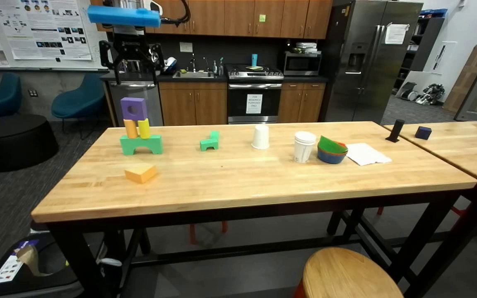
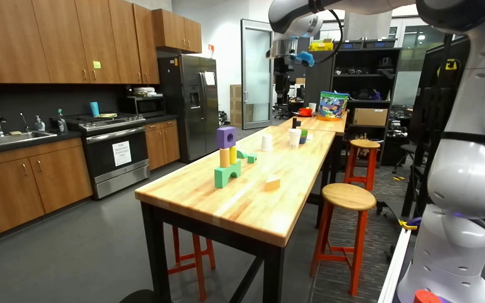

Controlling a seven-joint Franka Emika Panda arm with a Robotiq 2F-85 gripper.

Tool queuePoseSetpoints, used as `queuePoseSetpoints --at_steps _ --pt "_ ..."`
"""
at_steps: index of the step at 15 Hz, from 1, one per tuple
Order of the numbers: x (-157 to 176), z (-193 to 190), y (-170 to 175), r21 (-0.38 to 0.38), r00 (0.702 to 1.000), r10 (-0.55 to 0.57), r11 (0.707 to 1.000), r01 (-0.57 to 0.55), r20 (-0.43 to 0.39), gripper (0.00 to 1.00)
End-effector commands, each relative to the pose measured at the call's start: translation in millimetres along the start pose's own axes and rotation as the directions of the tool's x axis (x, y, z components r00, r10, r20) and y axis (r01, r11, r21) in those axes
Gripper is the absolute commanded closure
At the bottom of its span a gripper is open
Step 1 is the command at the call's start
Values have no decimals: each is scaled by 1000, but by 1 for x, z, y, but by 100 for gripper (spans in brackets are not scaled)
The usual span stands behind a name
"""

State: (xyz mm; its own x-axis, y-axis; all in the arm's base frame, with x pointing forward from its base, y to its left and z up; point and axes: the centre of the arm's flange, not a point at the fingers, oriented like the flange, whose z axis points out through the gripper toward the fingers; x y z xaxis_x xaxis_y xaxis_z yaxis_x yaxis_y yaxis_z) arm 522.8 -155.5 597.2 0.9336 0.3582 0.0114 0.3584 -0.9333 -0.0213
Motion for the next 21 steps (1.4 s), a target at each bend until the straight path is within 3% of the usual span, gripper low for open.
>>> queuePoseSetpoints --at_steps 1,9,21 --pt "7 1 0 1 1000 9 1000 -9 -1 0" --pt "34 31 -26 12 998 63 998 -63 -2 0" --pt "-7 55 -32 11 993 112 994 -113 34 0"
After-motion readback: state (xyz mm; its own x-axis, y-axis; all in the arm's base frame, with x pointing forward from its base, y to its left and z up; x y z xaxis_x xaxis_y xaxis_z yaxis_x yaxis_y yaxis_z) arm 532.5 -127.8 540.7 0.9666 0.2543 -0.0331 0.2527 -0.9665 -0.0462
